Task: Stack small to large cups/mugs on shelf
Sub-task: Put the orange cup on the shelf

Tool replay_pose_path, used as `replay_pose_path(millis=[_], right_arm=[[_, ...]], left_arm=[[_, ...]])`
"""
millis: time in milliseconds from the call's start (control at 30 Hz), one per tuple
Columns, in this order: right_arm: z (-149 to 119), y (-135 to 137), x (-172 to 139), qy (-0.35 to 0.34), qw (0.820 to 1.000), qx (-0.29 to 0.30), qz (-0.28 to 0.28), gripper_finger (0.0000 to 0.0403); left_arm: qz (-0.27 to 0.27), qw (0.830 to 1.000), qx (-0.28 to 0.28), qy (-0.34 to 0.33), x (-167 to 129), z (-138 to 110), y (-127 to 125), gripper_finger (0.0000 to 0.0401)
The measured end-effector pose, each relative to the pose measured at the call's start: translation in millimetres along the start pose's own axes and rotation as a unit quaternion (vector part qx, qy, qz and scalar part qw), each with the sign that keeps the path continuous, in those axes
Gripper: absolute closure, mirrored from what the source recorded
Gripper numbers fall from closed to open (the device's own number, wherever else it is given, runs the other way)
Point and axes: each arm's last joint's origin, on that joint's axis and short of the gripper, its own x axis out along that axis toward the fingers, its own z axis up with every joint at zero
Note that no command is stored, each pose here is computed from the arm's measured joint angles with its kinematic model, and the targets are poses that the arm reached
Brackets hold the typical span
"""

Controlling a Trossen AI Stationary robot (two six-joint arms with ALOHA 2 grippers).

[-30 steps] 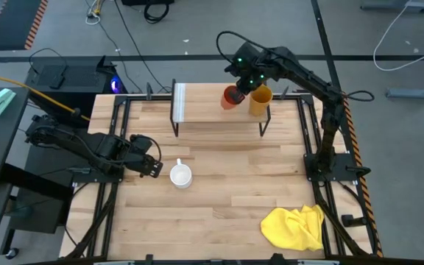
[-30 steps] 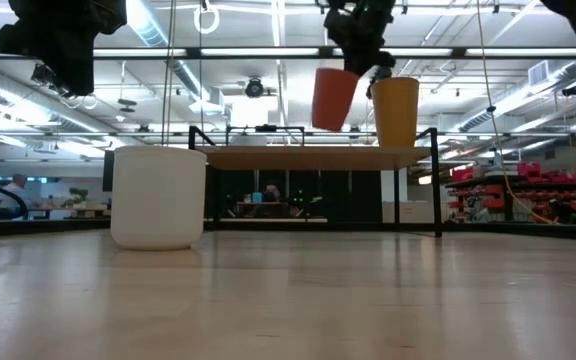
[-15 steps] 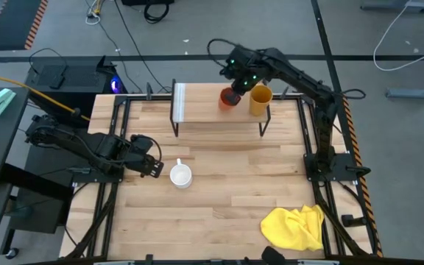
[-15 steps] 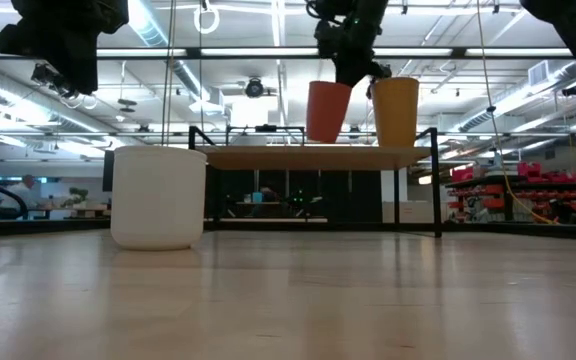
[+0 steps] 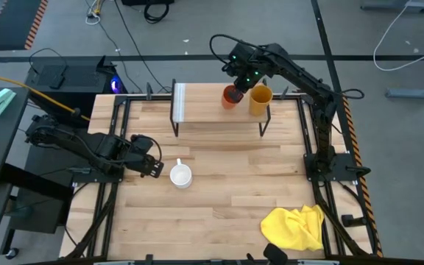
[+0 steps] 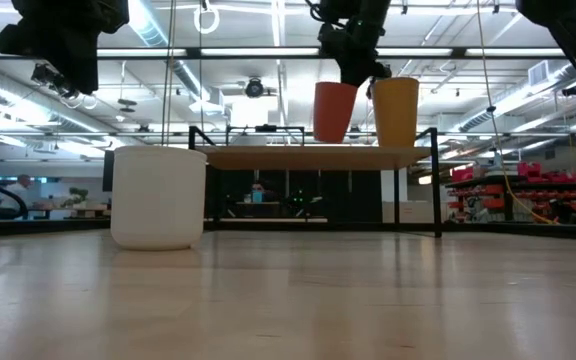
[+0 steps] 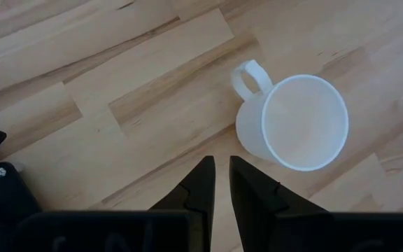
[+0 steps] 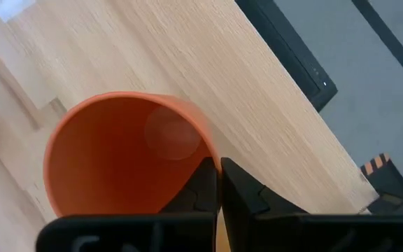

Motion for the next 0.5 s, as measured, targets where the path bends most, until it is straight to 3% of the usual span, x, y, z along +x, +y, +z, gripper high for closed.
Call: replay_pose_path(millis=[500], right_arm=[[0.3,1.4,3.4,0.008,1.0,-0.004,0.023,0.039]], left_arm=[[-0.002,1.0,-0.001,-0.005,0.0,0.4,-0.6,0.0349]])
